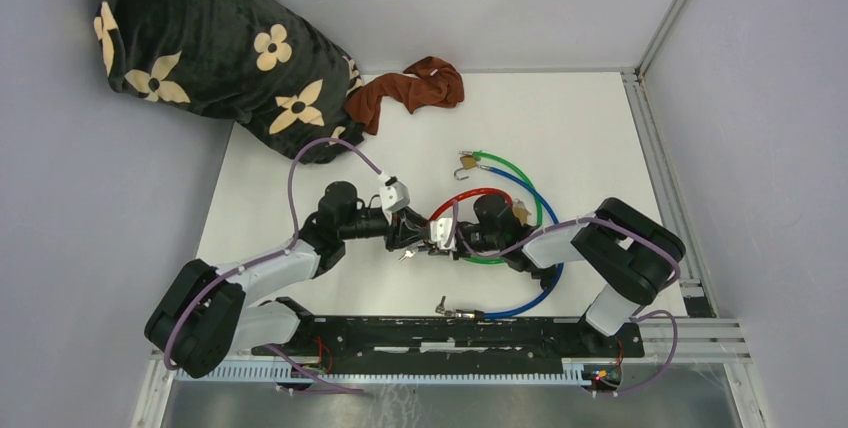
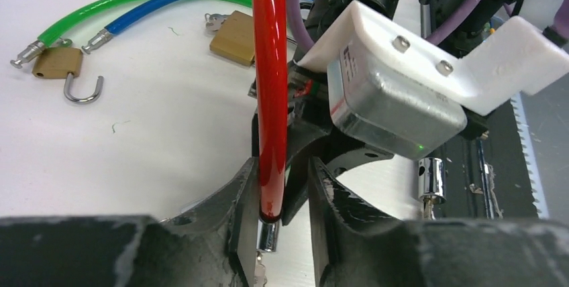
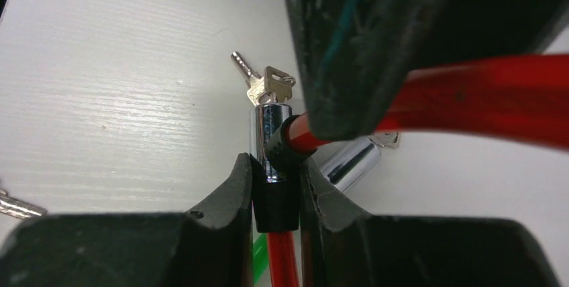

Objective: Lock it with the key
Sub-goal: Lock the lock.

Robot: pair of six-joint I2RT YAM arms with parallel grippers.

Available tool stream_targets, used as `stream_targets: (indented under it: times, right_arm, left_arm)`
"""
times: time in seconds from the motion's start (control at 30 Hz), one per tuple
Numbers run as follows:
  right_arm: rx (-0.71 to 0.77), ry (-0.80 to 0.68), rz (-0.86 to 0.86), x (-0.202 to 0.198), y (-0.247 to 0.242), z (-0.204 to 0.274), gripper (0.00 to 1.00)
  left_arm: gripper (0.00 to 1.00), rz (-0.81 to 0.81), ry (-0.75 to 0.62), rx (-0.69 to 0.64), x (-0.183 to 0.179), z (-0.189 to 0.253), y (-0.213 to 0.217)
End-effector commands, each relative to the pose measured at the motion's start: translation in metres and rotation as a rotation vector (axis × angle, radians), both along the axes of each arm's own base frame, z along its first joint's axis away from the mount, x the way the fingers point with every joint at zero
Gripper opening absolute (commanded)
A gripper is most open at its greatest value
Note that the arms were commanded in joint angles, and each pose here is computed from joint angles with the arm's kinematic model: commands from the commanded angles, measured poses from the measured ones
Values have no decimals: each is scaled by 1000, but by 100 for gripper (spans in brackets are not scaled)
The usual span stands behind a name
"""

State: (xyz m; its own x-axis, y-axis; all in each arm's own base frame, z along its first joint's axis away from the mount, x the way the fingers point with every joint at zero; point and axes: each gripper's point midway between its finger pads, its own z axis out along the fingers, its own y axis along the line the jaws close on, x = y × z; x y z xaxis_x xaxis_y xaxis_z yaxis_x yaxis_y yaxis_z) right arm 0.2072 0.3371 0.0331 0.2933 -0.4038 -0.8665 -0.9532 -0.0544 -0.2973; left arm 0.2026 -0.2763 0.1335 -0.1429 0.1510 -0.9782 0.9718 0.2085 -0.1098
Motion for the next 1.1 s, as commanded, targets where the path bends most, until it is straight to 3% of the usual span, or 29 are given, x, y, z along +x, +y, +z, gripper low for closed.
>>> stream_targets:
  times: [0.0, 0.17, 0.33, 0.6, 0.73, 0.87, 1.07]
  right_arm:
    - [103, -137, -32, 17, 6, 37, 0]
    - [108, -180, -42, 20, 3, 46, 0]
    - [81, -191, -22, 19, 3, 55, 0]
    - [88, -148, 1, 8, 0, 72, 0]
    - [109, -149, -8, 8, 1, 81, 0]
    - [125, -153, -17, 10, 3, 89, 0]
    - [154, -161, -25, 10, 6, 102, 0]
  left_arm:
    - [40, -62, -36, -1, -10, 6, -1]
    - [53, -57, -77, 13, -8, 7, 1]
    - [60, -8, -183, 91, 7, 10, 12]
    - [50, -99, -413, 286, 5, -8, 55]
    - [53, -224, -587, 251, -16, -9, 54]
    - [55, -178, -676, 204, -14, -2, 43]
    - [53, -142, -693, 229, -11, -13, 33]
